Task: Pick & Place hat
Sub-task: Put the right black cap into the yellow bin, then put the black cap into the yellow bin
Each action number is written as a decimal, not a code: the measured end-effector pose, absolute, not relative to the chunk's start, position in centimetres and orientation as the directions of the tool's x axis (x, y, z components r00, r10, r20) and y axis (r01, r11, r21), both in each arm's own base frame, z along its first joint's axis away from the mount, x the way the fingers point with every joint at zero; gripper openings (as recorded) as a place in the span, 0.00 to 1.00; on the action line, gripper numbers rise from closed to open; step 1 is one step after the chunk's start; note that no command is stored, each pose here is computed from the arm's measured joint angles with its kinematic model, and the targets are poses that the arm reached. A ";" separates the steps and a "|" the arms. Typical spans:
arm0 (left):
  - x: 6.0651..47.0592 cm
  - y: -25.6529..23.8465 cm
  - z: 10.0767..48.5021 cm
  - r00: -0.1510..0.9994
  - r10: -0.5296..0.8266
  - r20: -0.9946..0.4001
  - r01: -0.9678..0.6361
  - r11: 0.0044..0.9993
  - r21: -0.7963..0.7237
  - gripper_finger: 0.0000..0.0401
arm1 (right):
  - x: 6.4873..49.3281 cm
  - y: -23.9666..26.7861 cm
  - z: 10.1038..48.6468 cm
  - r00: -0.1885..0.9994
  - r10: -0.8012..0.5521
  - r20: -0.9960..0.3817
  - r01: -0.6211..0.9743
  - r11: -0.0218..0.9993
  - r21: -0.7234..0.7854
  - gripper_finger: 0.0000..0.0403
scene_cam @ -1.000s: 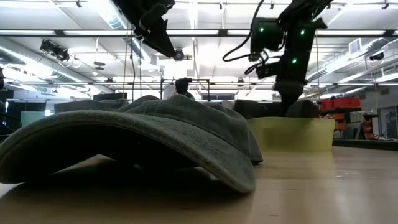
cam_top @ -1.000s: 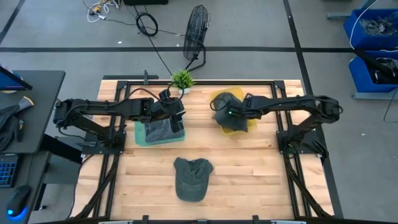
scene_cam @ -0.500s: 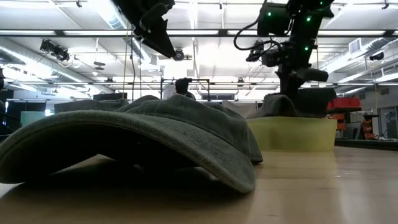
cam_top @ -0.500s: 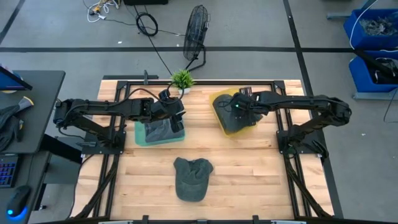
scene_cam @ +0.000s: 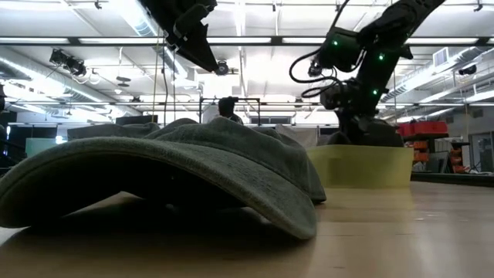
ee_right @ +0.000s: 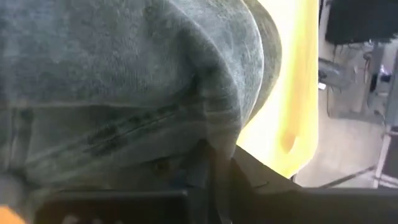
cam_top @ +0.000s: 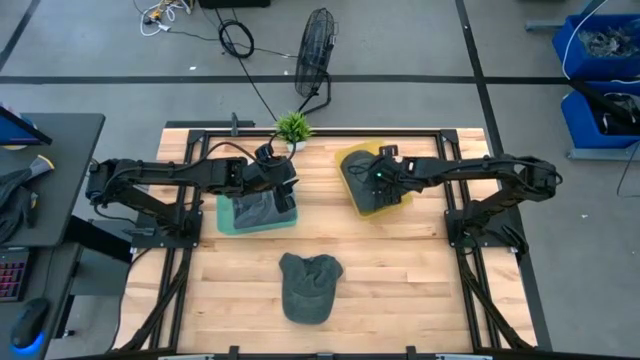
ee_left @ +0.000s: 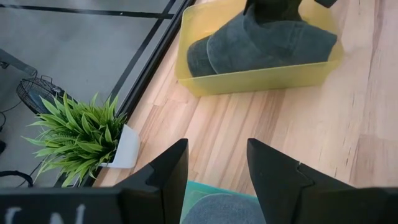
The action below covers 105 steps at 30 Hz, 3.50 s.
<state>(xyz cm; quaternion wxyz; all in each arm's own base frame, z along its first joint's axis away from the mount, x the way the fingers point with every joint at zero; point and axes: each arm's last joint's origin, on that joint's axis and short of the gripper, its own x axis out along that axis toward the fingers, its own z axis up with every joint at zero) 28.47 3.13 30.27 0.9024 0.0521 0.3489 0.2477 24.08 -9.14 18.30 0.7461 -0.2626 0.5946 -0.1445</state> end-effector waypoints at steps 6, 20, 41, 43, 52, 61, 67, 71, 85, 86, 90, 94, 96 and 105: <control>28.5 3.1 30.3 0.634 0.483 -0.604 -0.411 0.872 0.267 0.42 | 24.1 -9.1 18.2 0.266 -0.510 -0.818 0.141 0.860 -0.491 0.20; 28.5 3.1 30.3 0.634 0.483 -0.604 -0.410 0.872 0.267 0.42 | 24.3 -9.3 21.6 0.166 -0.489 -0.856 0.494 0.793 -0.357 0.28; 28.6 -4.9 28.6 0.640 -0.203 -0.741 0.263 0.964 -0.037 0.42 | 28.0 -4.8 25.2 0.471 -0.288 -0.834 0.435 0.898 -0.065 0.28; 29.1 -6.5 27.8 0.632 -0.237 -0.738 0.297 0.954 -0.052 0.42 | 28.0 -4.5 25.3 0.476 -0.285 -0.832 0.427 0.902 -0.065 0.28; 32.6 -10.5 22.3 0.605 -0.286 -0.743 0.381 0.924 -0.045 0.42 | 28.2 -3.4 25.3 0.488 -0.267 -0.831 0.403 0.913 -0.056 0.28; 34.1 -10.5 17.4 0.418 -0.442 -0.794 0.376 0.880 -0.291 0.42 | 28.2 -3.1 25.3 0.491 -0.262 -0.831 0.398 0.916 -0.054 0.28; 35.2 -9.1 17.0 0.471 -0.437 -0.766 0.389 0.882 -0.264 0.42 | 28.2 -3.1 25.3 0.491 -0.262 -0.831 0.398 0.916 -0.054 0.28; 35.9 -8.4 16.4 0.481 -0.451 -0.752 0.410 0.874 -0.262 0.40 | 28.3 -3.1 25.3 0.493 -0.263 -0.829 0.373 0.925 -0.071 0.28; 35.6 -8.2 16.8 0.442 -0.506 -0.741 0.482 0.830 -0.279 0.01 | 28.4 -2.7 25.4 0.508 -0.256 -0.822 0.248 0.958 -0.146 0.28; 35.3 -8.2 17.5 0.442 -0.505 -0.742 0.490 0.828 -0.272 0.01 | 28.4 -2.5 25.4 0.511 -0.250 -0.822 0.203 0.965 -0.167 0.28; 33.6 -8.6 20.5 0.439 -0.515 -0.736 0.616 0.769 -0.171 0.01 | 28.7 -1.1 25.4 0.542 -0.174 -0.823 0.001 0.979 -0.206 0.28; 31.9 -9.3 23.7 0.477 -0.544 -0.690 0.791 0.607 0.069 0.01 | 29.3 0.5 25.9 0.618 -0.030 -0.786 -0.180 0.968 -0.178 0.28; 31.2 -9.6 25.0 0.491 -0.558 -0.669 0.836 0.517 0.182 0.01 | 29.9 1.1 26.4 0.679 0.032 -0.734 -0.218 0.963 -0.159 0.28; 29.5 -9.9 26.2 0.466 -0.550 -0.693 0.881 0.210 0.425 0.01 | 31.8 2.0 28.6 0.867 0.079 -0.493 -0.259 0.915 -0.309 0.28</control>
